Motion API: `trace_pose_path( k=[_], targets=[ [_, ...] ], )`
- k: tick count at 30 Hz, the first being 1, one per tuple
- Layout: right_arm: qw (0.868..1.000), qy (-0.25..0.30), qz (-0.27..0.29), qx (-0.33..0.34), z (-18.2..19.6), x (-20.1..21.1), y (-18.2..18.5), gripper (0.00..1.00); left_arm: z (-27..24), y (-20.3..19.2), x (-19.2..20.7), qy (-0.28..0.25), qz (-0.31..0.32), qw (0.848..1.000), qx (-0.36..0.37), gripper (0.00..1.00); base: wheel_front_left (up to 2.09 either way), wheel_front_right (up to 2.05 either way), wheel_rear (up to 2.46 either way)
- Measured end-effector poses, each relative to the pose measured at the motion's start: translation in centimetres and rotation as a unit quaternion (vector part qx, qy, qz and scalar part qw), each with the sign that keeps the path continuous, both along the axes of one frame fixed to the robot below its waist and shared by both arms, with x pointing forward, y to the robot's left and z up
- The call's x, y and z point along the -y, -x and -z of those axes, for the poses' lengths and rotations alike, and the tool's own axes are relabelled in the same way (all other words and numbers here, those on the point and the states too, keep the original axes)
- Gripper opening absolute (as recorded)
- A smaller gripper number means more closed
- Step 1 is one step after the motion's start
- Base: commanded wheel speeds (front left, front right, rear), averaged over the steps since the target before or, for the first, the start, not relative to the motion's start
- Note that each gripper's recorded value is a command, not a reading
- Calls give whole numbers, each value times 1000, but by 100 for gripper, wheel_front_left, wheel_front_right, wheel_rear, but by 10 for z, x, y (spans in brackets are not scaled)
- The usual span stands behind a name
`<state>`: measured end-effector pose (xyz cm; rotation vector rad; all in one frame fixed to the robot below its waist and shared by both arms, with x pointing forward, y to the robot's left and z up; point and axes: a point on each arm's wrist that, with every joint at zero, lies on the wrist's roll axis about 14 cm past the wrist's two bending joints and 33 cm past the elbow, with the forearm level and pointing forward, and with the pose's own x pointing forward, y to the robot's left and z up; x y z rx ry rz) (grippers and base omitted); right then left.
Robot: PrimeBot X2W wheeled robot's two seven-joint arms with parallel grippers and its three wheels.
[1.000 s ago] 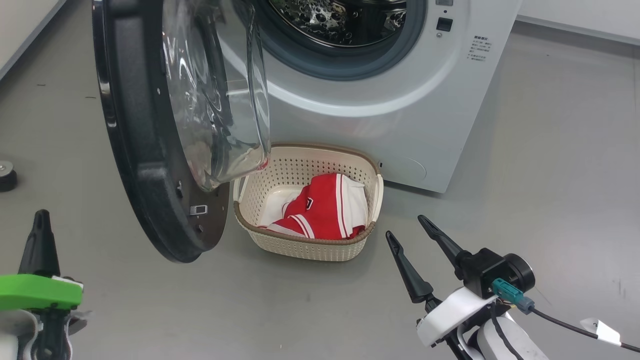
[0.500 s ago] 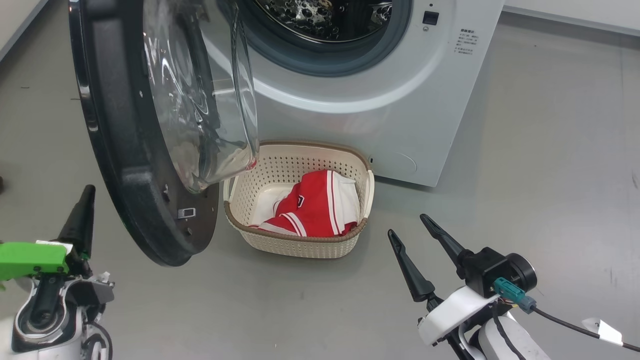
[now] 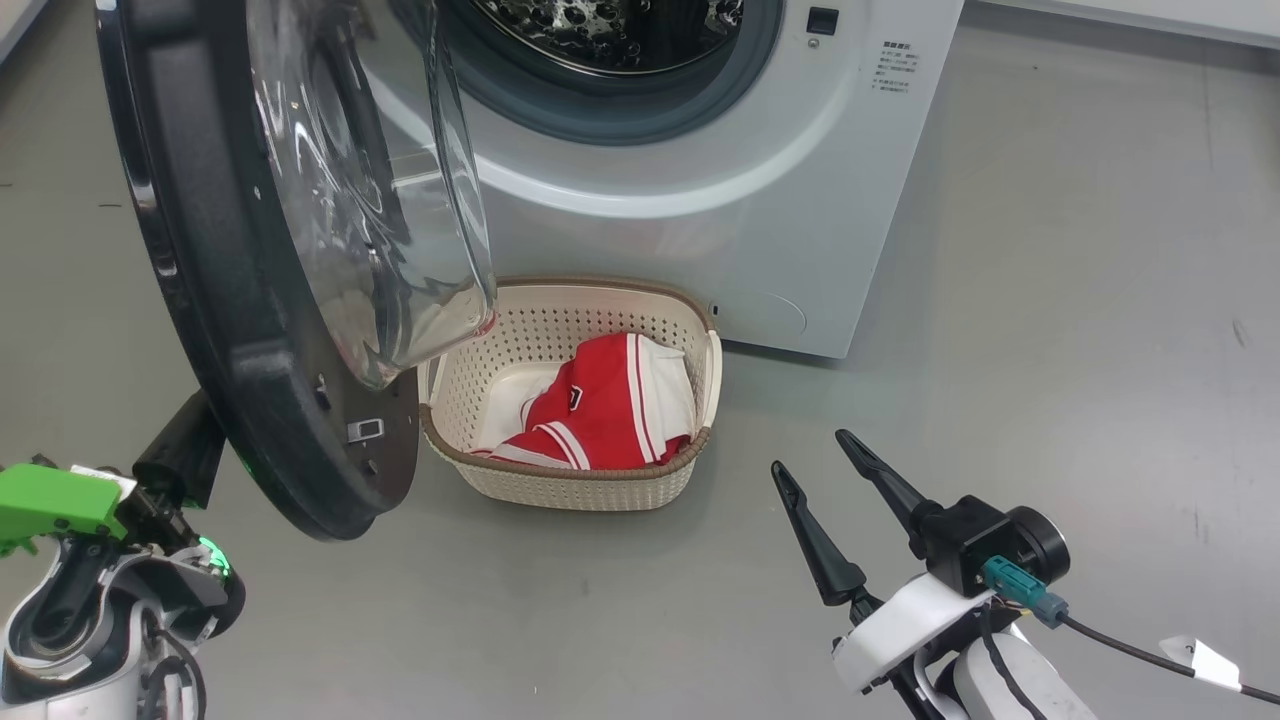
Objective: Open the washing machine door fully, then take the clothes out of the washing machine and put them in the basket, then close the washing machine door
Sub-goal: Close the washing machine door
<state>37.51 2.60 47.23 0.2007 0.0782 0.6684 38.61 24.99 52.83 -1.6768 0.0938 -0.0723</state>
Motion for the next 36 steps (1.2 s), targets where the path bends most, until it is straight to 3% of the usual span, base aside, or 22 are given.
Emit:
trace_pose_path(
  k=[14,36],
  targets=[
    [1000,4,28,-7,6,19,-2,100,-1,-19,35,3,69,998,-2,0,0,0,0],
    [990,16,141,-19,14,93,-12,100,22,-67,129,24,201,979,-25,0,0,0,0]
  ],
)
